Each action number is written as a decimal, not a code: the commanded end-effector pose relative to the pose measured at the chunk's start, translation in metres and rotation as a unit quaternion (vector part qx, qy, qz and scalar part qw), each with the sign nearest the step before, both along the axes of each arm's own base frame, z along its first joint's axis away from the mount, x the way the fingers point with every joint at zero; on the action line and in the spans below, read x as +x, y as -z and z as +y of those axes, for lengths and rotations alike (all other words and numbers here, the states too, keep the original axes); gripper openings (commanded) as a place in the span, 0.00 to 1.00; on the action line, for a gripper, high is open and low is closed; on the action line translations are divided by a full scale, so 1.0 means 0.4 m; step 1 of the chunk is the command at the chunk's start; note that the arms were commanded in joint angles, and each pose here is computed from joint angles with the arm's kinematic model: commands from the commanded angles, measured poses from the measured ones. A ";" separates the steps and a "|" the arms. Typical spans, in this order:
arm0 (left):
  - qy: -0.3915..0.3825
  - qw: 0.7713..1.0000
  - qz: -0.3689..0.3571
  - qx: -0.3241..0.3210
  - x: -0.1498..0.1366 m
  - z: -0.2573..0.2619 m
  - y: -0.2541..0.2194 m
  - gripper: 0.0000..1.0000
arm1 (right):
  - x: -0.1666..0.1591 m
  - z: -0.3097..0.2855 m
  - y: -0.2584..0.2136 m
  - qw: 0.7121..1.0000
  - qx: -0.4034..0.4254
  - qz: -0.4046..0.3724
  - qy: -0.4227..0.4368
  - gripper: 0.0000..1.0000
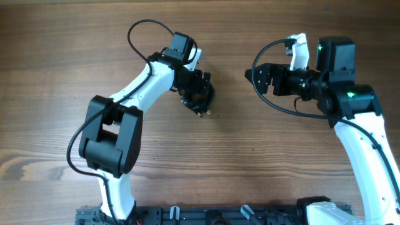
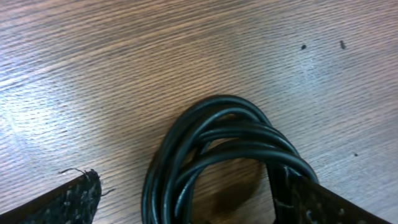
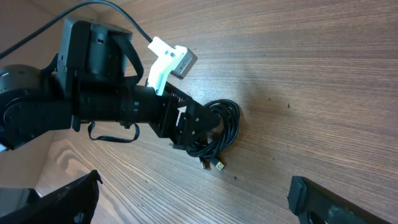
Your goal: Untangle cables
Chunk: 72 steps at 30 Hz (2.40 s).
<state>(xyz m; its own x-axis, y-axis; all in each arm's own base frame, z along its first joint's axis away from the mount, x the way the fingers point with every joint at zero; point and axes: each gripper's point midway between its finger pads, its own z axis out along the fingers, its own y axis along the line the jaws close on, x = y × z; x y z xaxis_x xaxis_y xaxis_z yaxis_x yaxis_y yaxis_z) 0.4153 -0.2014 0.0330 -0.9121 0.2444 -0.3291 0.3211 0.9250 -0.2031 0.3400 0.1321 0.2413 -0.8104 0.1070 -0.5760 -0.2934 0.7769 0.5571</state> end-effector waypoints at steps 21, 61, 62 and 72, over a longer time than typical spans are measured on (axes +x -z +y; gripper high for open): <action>-0.009 0.999 0.033 0.032 -0.021 0.029 0.110 0.07 | 0.015 0.001 -0.005 1.000 0.001 0.002 0.007 1.00; 0.156 0.799 0.120 -0.568 -0.101 -0.076 -0.418 0.04 | 0.037 0.262 -0.052 0.989 0.123 0.000 -0.078 0.71; 0.153 0.804 0.119 -0.563 -0.098 -0.076 -0.412 0.04 | 0.038 0.270 -0.050 0.989 0.126 0.002 -0.079 0.71; 0.152 0.810 0.118 -0.554 -0.098 -0.084 -0.403 0.04 | 0.050 0.313 0.027 0.988 0.130 0.068 -0.055 0.56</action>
<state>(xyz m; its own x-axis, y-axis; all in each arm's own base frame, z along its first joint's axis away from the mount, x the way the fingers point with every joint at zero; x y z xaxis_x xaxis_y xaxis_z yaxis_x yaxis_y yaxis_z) 0.3781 -0.2328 0.1726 -0.9507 0.1384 -0.2774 0.2860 0.0469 -0.9571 0.3528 0.2526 0.2339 -0.8793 0.1176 -0.4616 -0.3208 0.5702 0.7563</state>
